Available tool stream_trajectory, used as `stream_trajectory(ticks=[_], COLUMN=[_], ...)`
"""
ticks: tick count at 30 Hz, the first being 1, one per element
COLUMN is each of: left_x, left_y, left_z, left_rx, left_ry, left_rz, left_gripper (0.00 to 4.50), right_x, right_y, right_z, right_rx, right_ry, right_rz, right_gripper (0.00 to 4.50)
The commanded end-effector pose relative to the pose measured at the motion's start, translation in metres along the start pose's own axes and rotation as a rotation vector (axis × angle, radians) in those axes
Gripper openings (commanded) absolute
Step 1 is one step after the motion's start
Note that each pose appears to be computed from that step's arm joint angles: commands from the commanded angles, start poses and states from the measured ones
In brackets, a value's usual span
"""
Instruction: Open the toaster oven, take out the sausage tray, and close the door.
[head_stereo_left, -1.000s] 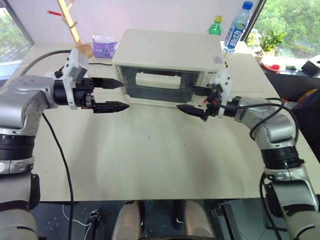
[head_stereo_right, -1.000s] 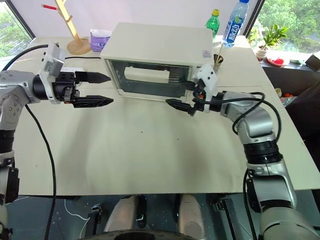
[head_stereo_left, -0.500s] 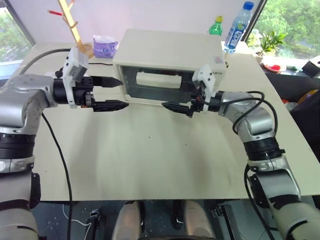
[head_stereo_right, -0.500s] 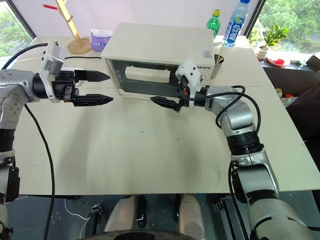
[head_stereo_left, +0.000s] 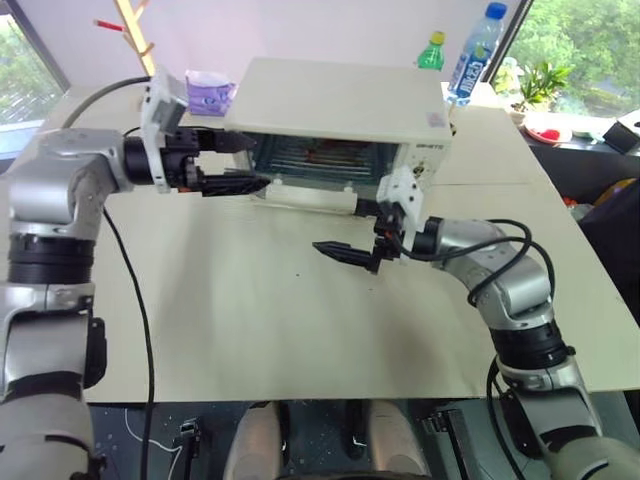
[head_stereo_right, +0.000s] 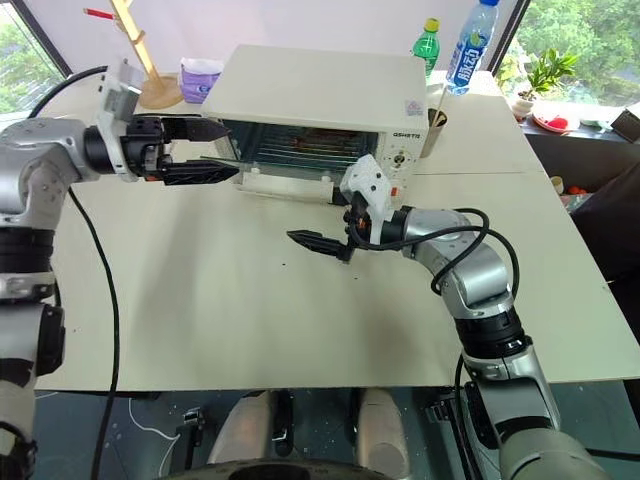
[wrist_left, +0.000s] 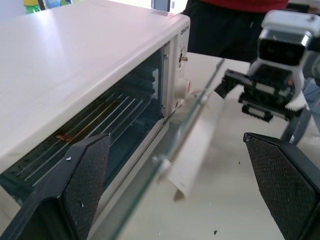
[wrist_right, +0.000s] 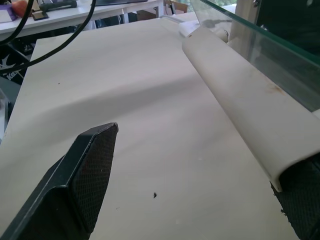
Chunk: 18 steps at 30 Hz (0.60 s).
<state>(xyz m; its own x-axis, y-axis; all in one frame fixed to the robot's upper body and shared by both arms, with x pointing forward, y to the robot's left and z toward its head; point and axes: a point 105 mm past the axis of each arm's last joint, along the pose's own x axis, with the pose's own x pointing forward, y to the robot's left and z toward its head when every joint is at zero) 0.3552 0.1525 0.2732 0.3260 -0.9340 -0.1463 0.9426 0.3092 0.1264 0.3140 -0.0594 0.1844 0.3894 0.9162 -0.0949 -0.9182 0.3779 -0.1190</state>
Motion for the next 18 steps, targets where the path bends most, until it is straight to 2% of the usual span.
stream_trajectory(ticks=[1, 7, 11, 18], left_x=[0.000, 0.006, 0.009, 0.017], left_y=[0.003, 0.014, 0.028, 0.040], left_z=[0.014, 0.001, -0.011, -0.018], left_rx=[0.042, 0.021, 0.013, 0.001], left_ry=[0.002, 0.075, 0.117, 0.116], left_rz=[-0.024, -0.061, -0.031, 0.003], left_gripper=[4.47, 4.47, 4.47, 4.47], right_x=[0.003, 0.001, 0.001, -0.001], right_y=[0.015, 0.017, 0.016, 0.014], right_z=[0.005, -0.011, -0.012, -0.010], right_rx=[-0.027, -0.014, -0.016, -0.034], right_ry=[-0.031, 0.000, -0.006, -0.011], right_rz=[0.030, -0.006, -0.027, -0.054], right_gripper=[4.50, 4.50, 4.50, 4.50])
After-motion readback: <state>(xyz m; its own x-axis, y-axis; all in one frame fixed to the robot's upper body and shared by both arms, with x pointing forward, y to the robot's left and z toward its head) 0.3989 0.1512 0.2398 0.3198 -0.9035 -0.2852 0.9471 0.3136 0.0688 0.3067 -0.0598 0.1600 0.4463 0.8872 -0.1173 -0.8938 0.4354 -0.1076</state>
